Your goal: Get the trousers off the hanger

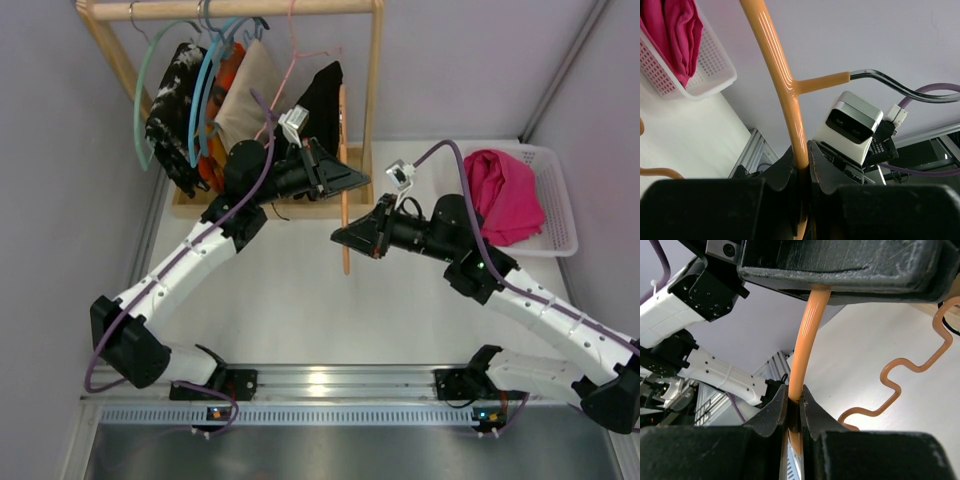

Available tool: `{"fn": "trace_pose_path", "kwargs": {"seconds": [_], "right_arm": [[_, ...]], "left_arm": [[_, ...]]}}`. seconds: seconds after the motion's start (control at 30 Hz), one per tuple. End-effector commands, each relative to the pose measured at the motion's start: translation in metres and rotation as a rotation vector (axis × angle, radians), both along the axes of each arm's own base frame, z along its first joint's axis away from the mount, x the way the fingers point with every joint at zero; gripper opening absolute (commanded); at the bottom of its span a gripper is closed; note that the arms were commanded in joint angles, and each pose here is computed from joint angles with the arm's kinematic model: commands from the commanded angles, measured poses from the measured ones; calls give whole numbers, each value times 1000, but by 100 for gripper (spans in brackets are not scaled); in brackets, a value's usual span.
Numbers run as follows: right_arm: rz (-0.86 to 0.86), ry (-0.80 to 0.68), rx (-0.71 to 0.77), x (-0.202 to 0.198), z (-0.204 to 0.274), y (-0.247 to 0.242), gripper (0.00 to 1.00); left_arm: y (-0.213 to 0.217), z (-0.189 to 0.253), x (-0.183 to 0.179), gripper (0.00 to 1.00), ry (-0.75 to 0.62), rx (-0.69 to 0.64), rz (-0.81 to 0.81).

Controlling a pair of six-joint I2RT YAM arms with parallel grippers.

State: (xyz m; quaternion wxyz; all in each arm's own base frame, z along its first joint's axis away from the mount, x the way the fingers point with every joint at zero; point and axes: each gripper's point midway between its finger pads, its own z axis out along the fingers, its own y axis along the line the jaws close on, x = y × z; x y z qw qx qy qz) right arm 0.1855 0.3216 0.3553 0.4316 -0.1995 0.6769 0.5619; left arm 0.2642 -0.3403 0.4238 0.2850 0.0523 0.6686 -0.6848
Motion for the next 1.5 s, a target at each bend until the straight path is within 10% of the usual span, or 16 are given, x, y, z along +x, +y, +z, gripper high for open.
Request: {"fn": "trace_pose_path", "kwargs": {"seconds": [0.0, 0.37, 0.73, 1.47], "right_arm": [[13, -98, 75, -9, 47, -4, 0], [60, -63, 143, -15, 67, -10, 0], [83, -49, 247, -16, 103, -19, 0], [106, -53, 436, 74, 198, -14, 0]], "left_arm": [[9, 38, -12, 0, -111, -81, 12], [26, 36, -22, 60, -212, -45, 15], [60, 13, -31, 98, -326, 60, 69], [110, 2, -51, 99, -470, 223, 166]]}}
